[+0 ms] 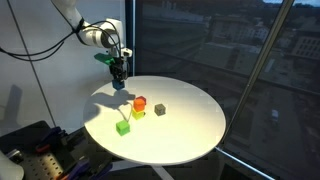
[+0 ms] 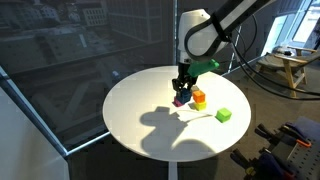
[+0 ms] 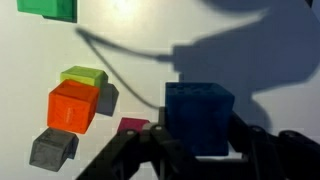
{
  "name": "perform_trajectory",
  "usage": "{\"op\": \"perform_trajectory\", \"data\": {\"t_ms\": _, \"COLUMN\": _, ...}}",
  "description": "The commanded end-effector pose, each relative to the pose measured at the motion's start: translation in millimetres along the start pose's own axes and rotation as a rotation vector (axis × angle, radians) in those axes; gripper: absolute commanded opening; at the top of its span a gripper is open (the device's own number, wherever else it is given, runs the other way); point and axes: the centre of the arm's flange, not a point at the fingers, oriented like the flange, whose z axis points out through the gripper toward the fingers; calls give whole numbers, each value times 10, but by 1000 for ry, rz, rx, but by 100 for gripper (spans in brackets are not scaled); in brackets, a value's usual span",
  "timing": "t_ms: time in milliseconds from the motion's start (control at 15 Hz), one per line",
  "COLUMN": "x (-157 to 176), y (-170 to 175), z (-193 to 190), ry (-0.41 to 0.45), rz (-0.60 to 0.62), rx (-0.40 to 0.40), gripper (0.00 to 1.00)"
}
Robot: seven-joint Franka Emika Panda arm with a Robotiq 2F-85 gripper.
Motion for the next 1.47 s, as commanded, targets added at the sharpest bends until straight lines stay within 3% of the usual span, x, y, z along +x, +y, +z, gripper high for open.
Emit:
{"op": "perform_trajectory", "data": {"t_ms": 0, "x": -59, "y": 102, "z": -132, "ry": -9, "rz": 12, "rx": -1, "gripper": 31}}
{"op": "perform_trajectory", "data": {"t_ms": 1400, "x": 78, "y": 810, "z": -177, "ry": -104, "rz": 174, "rx": 4, "gripper": 31}}
